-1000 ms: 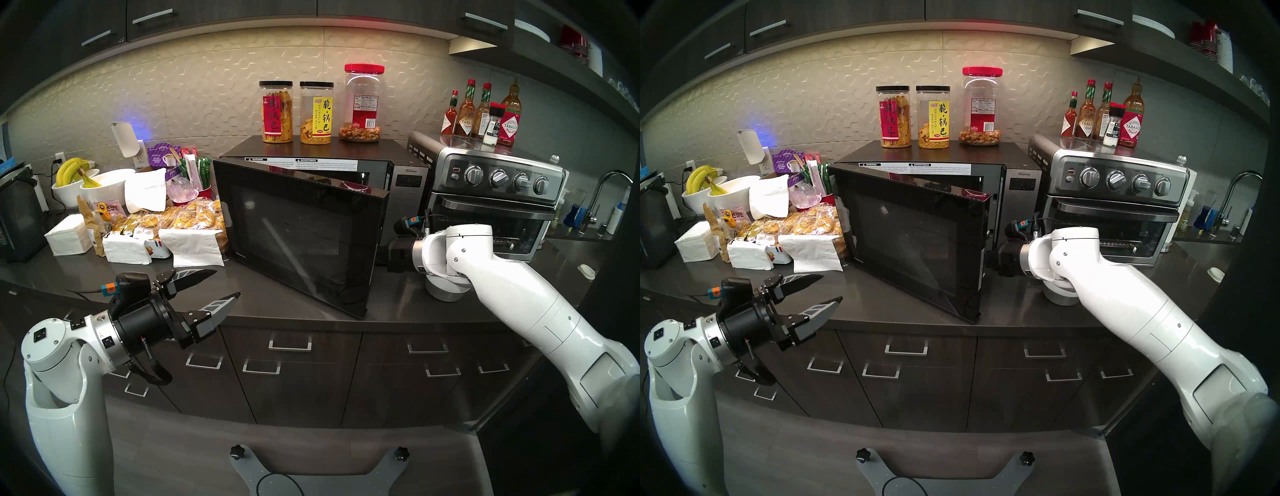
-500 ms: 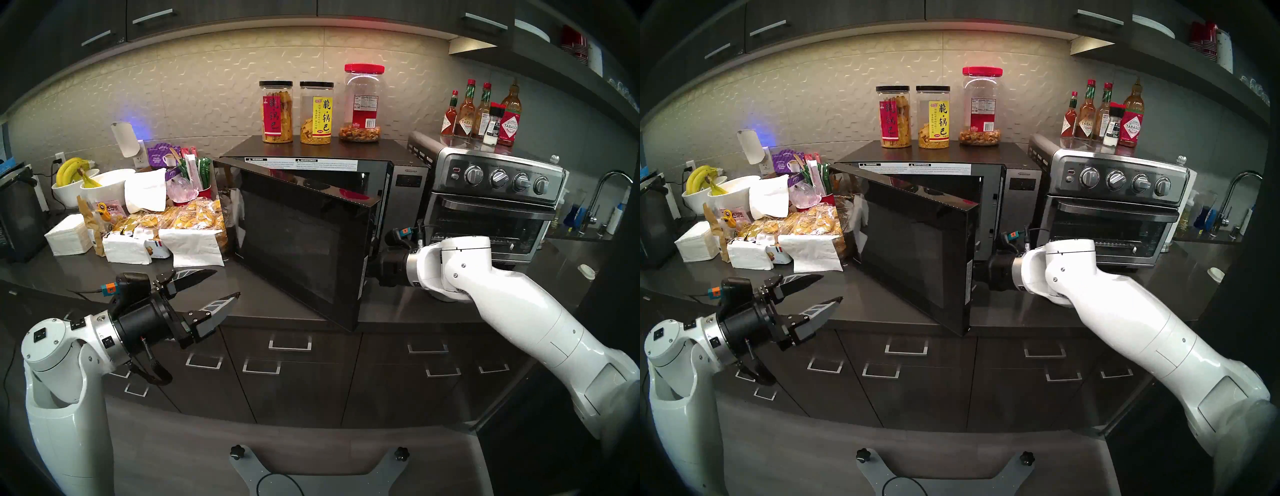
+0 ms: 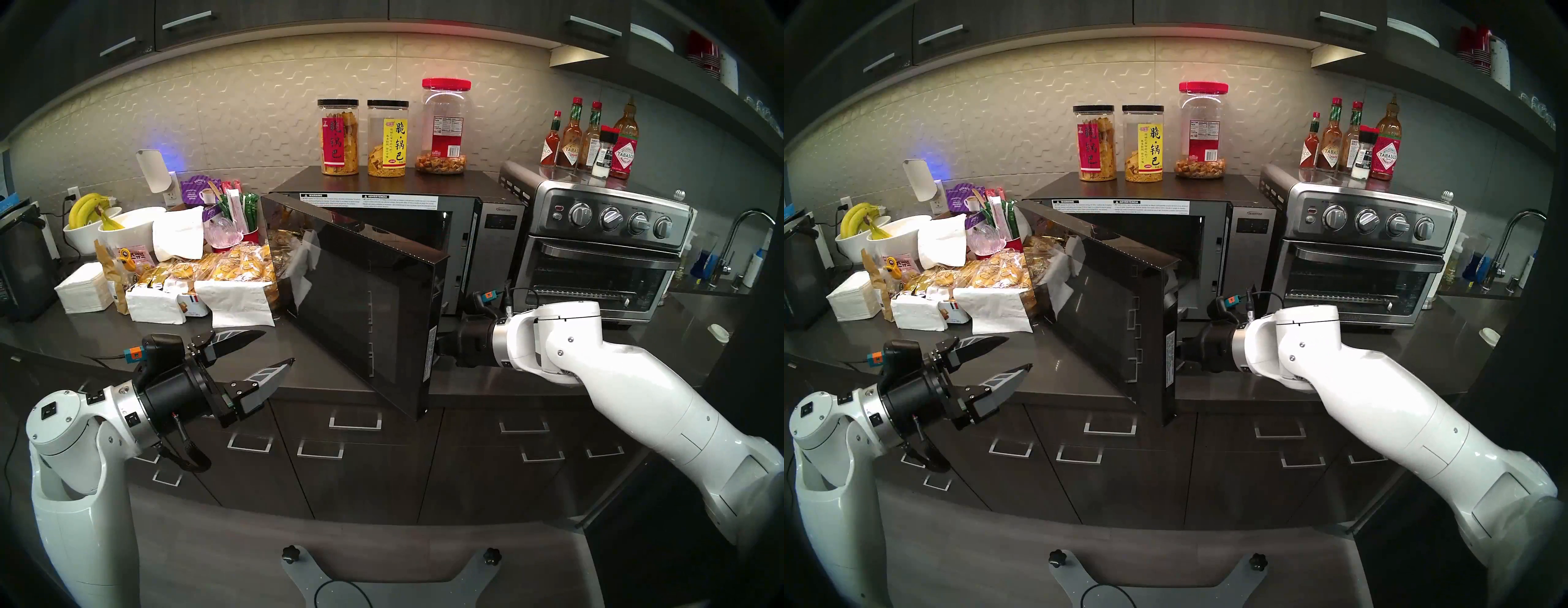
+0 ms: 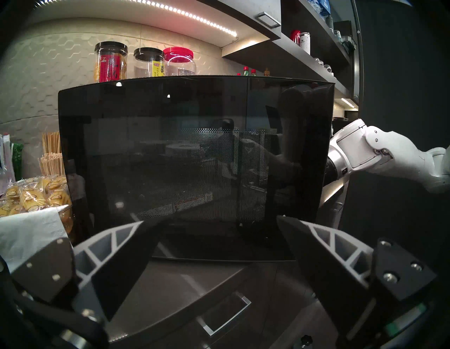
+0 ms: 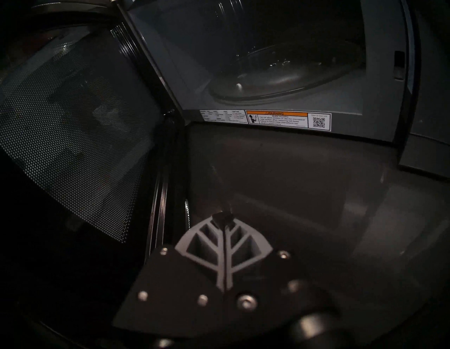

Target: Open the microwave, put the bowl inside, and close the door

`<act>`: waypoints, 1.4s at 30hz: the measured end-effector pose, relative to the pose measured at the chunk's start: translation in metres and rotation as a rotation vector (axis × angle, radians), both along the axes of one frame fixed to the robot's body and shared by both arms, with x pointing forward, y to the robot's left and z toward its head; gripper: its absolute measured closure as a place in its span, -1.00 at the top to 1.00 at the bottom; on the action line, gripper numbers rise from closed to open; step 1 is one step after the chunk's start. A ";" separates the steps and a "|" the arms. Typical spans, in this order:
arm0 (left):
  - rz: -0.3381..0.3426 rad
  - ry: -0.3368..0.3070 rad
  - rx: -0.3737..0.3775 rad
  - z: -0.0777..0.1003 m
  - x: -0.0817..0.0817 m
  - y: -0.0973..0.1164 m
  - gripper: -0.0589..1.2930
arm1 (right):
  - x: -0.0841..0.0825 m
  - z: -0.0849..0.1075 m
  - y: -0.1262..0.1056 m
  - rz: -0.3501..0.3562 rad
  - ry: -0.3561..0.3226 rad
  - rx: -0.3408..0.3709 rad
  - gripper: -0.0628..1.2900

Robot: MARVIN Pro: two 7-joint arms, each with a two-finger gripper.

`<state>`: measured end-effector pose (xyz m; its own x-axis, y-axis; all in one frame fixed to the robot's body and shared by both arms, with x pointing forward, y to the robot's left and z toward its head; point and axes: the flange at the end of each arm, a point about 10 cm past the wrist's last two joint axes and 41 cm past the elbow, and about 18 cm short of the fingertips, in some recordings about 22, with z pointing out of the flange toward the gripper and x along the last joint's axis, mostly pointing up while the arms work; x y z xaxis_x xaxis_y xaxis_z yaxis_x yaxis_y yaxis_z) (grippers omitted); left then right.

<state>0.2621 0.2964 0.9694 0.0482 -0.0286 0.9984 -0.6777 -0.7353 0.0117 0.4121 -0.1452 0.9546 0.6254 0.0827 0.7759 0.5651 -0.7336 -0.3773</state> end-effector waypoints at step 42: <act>-0.001 0.000 0.000 0.000 0.000 0.000 0.91 | -0.031 -0.009 0.045 0.083 0.235 0.133 -0.95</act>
<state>0.2620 0.2963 0.9694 0.0481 -0.0287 0.9984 -0.6781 -0.7349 0.0115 0.3806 -0.1003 0.9457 0.7848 0.0481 0.6178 0.5066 -0.6241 -0.5949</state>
